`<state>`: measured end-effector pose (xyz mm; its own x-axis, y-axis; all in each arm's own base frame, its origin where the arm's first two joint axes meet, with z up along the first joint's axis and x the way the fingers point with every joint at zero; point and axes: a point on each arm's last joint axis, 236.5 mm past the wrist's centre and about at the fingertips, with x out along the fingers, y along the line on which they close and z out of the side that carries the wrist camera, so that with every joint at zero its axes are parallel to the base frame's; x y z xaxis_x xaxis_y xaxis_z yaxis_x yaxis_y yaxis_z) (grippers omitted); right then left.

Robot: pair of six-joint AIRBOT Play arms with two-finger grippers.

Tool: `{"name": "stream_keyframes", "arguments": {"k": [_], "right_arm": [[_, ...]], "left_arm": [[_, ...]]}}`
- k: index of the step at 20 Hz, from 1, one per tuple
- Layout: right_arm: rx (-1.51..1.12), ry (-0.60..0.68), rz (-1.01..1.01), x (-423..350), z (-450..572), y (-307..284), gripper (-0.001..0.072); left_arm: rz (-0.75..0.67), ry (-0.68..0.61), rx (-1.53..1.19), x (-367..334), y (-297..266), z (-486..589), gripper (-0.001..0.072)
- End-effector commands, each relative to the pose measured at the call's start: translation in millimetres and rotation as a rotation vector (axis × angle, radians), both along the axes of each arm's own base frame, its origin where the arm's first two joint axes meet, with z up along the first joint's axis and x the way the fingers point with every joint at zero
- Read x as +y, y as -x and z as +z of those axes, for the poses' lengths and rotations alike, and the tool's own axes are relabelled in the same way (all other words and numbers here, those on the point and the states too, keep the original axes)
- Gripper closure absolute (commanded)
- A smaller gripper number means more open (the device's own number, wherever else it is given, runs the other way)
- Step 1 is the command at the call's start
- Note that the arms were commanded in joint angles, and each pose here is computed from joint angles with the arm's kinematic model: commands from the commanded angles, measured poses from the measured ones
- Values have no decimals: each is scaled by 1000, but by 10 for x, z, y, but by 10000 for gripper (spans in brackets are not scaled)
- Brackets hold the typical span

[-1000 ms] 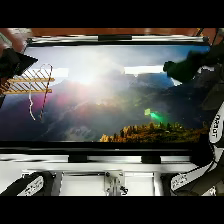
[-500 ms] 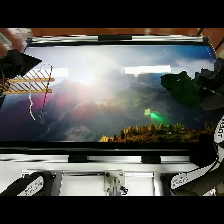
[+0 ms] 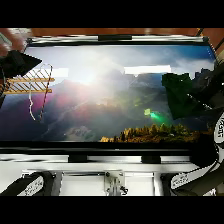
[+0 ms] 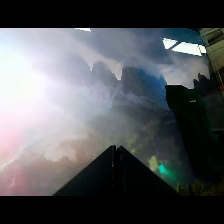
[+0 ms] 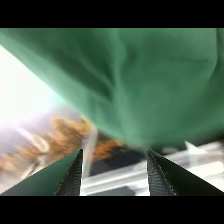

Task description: Fold the shirts.

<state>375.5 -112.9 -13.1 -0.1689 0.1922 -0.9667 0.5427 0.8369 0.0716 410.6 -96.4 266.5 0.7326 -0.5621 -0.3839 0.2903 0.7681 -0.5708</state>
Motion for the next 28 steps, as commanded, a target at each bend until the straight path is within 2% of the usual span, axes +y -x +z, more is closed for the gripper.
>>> {"name": "stream_keyframes", "arguments": {"k": [1, 4, 6, 8, 10, 12, 13, 14, 15, 18, 22, 28], "right_arm": [[40, 93, 20, -172, 234, 239, 192], [-171, 169, 18, -289, 812, 27, 193], [-453, 173, 79, -82, 1369, -345, 193], [-785, 211, 89, 255, 2061, -775, 194], [-942, 204, 161, 793, 2404, -986, 195], [-813, 210, 306, 1256, 2034, -933, 194], [-691, 187, 370, 1450, 1700, -837, 194], [-581, 139, 409, 1614, 1407, -734, 193], [-489, 71, 432, 1778, 1162, -645, 193], [-386, -38, 456, 2046, 841, -580, 193], [-417, -77, 463, 2219, 836, -640, 194], [-421, -84, 462, 2235, 841, -645, 194]], "left_arm": [[-5, -10, -6, 0, -5, -7, 672], [-19, -39, -13, -1, -28, -57, 673], [-29, -146, 12, 16, -59, -274, 674], [-3, -322, 138, 85, -93, -760, 675], [-14, -566, 324, 128, -30, -1347, 675], [-91, -822, 500, 134, 126, -1798, 672], [-131, -904, 560, 100, 172, -1953, 589], [-172, -934, 606, 3, 209, -2091, 292], [-191, -941, 647, -62, 252, -2201, 101], [-211, -934, 678, -137, 293, -2294, 101], [-213, -931, 679, -133, 287, -2305, 101], [-232, -849, 632, -345, 212, -2295, 101]]}}
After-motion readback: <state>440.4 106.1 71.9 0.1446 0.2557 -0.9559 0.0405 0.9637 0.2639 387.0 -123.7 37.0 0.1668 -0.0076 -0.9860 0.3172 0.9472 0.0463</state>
